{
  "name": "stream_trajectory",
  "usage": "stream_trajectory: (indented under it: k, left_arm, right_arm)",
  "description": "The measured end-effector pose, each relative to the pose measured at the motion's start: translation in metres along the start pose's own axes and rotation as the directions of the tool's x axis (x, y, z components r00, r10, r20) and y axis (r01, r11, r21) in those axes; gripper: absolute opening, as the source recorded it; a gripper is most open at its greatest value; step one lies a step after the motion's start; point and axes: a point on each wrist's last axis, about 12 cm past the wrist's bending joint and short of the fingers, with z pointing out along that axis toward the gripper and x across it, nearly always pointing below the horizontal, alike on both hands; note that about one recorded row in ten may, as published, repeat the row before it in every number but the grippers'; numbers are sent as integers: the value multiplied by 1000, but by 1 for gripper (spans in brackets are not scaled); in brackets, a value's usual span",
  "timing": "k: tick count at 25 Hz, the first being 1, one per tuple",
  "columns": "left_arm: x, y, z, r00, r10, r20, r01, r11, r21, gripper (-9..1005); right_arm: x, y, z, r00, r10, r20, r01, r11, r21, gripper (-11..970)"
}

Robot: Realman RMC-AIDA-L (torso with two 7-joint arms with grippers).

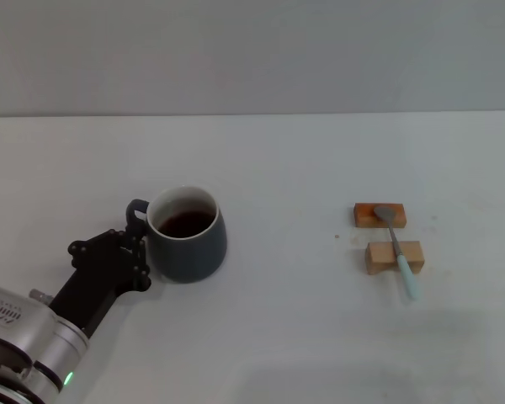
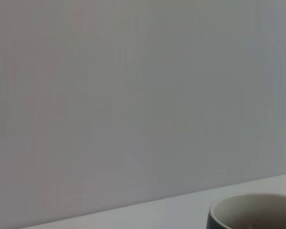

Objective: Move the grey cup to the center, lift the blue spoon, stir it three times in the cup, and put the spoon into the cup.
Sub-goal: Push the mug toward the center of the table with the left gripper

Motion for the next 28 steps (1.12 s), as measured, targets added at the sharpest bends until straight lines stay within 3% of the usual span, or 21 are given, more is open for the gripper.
stream_trajectory:
  k: [8,20,28]
  left_arm:
    - [-1,-8,2,1000,-26,2,26,999,42,-1]
    - [-1,-4,0,1000,-29,7,29,999,19,-1]
    - [-5,-16,6,999,-47,18,46,997,62,-1]
  right_arm:
    - [0,0,0,1000,0,-3,0,1000,-1,772]
    - [0,0,-1,1000,2,0,-2,1000,-10,772]
    - [0,1,1,1000,1,-3,-1,1000,-13,771]
